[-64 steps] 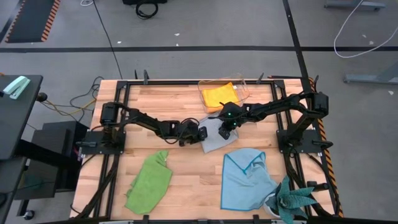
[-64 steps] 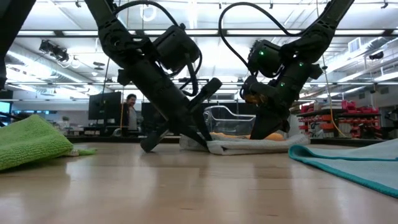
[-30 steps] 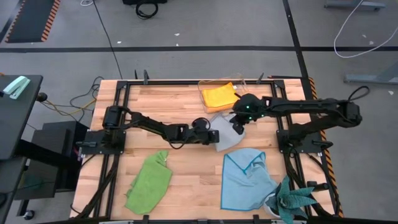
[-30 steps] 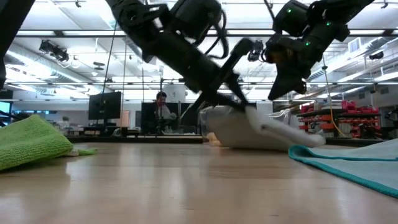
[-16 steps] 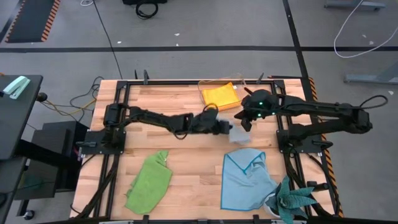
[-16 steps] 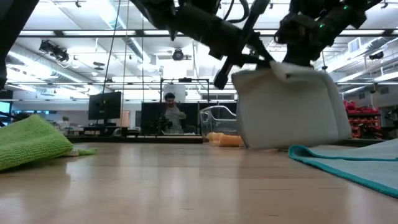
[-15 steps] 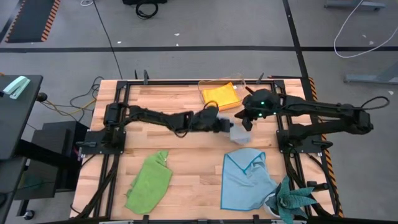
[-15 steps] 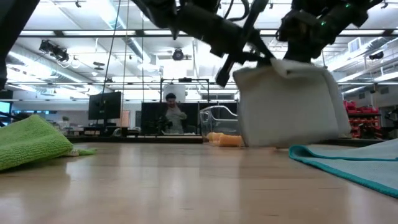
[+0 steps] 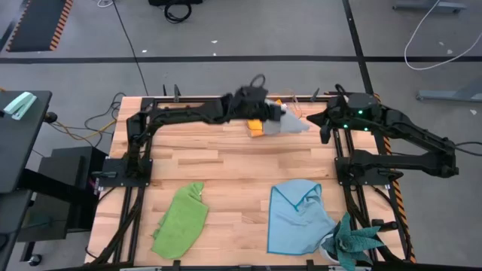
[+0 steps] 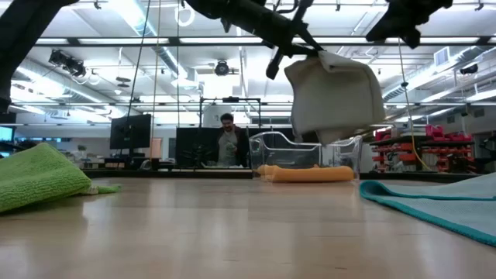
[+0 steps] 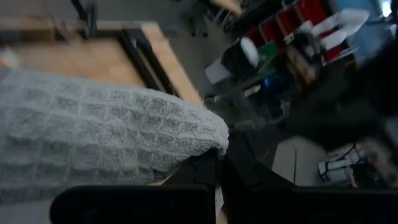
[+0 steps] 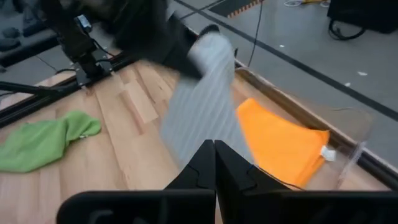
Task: Fold microfiber towels
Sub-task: Put the gray microfiber cloth into the transparent bin
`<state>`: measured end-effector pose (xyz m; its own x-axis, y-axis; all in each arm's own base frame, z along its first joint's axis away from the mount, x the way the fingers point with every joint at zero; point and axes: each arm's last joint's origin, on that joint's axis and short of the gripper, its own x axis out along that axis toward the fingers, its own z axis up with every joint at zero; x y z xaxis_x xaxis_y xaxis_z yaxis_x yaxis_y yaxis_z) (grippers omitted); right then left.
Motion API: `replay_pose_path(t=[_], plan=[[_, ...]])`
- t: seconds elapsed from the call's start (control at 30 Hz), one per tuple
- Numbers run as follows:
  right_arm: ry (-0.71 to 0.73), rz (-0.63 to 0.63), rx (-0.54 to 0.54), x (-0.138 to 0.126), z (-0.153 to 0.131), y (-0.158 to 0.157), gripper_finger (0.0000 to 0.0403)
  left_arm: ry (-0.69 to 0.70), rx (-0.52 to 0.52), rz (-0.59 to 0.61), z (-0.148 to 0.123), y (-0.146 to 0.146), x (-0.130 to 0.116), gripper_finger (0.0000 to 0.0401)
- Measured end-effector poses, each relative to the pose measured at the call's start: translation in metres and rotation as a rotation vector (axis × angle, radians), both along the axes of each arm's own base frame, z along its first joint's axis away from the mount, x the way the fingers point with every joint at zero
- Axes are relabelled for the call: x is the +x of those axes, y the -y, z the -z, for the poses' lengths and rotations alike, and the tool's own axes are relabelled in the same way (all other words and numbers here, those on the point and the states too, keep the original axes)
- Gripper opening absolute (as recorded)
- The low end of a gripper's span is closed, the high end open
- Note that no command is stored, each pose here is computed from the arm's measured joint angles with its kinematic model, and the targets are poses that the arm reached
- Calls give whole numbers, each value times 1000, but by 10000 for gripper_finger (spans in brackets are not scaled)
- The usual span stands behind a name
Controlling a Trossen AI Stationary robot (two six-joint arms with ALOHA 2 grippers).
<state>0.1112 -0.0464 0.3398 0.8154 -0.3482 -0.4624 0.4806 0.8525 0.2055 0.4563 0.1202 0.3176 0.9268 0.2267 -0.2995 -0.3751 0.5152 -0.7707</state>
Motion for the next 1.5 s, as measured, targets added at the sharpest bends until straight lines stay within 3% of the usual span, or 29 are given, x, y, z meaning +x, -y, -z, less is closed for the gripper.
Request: replay_pose_path(t=[0.27, 0.43, 0.53, 0.7, 0.93, 1.27, 1.5], plan=[[-27, -4, 0, -4, -5, -1, 3, 108, -3, 18, -25, -67, 3, 11], [-52, -6, 7, -5, -2, -2, 3, 146, -17, 87, -24, -95, 21, 11], [-82, -6, 20, -6, 0, -3, 3, 122, -58, 110, -10, -108, 32, 11], [-90, -2, 31, -8, 1, -3, 3, 26, -112, 116, 20, -120, 40, 11], [-104, 10, 27, -9, 2, -3, 3, -142, -131, 109, 37, -129, 28, 11], [-116, 22, -2, -9, 2, -3, 3, 6, -142, 73, 20, -162, 15, 11], [-115, 24, 0, -9, 2, -3, 3, 111, -127, 97, 9, -164, 16, 11]])
